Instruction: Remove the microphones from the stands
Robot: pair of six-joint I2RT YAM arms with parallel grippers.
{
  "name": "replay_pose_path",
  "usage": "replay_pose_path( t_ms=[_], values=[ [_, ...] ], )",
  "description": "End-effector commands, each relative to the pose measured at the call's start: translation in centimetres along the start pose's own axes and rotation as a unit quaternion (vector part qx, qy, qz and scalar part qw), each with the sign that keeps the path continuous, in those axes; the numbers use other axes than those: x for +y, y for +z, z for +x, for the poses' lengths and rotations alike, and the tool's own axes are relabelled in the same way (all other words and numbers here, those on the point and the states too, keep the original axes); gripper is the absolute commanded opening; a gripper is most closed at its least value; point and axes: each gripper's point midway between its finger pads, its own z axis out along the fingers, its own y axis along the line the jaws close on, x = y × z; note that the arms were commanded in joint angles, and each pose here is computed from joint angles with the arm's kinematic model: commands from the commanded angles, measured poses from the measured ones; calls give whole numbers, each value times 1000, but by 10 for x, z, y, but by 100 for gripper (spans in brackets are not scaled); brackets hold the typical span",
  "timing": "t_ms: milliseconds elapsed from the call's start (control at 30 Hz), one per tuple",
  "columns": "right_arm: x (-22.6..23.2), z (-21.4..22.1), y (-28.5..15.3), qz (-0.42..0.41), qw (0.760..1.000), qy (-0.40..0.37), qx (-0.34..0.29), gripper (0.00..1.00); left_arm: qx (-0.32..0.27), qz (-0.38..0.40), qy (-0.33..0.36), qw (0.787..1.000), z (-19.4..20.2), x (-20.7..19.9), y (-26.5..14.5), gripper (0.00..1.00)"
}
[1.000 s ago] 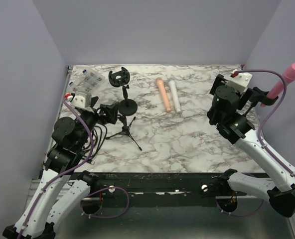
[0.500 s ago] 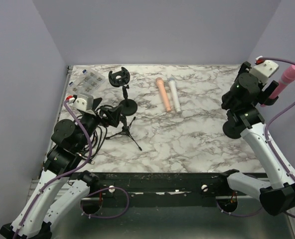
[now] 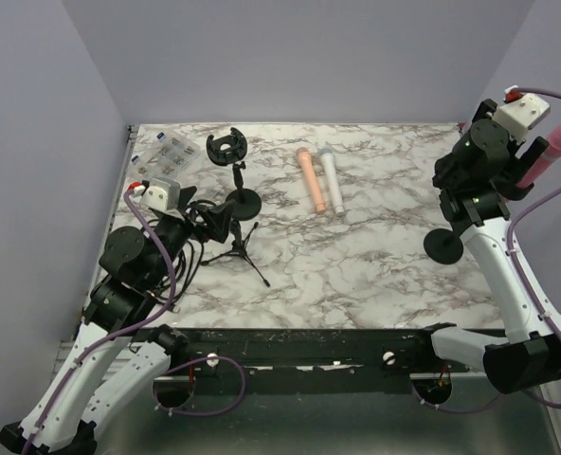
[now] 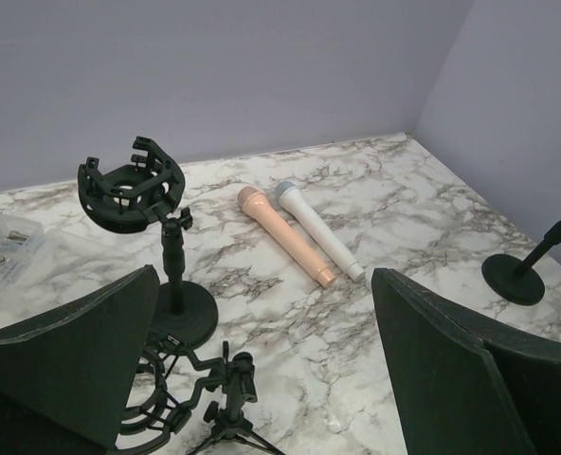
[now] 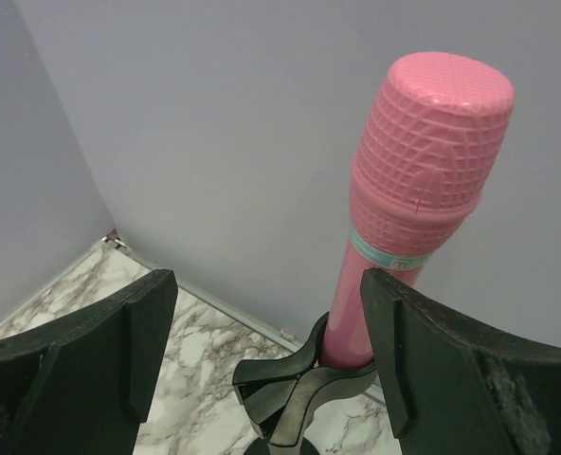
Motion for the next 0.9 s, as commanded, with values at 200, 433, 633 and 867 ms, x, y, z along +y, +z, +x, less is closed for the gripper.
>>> replay_pose_path(
  t_ms=[200,433,633,867],
  values=[
    [-4,12,-7,-49,998,36,16,86,6,4,1,1000,2,-3,3,98],
    [-19,20,-8,-21,999,18,20,86,17,7,-2,1000,8,-4,7,98],
    [-37,20,-9,3,999,42,6,86,29,15,-7,999,15,-8,12,99],
    [-37,18,13,35,999,32,0,86,28,12,-5,1000,15,-7,11,99]
  ],
)
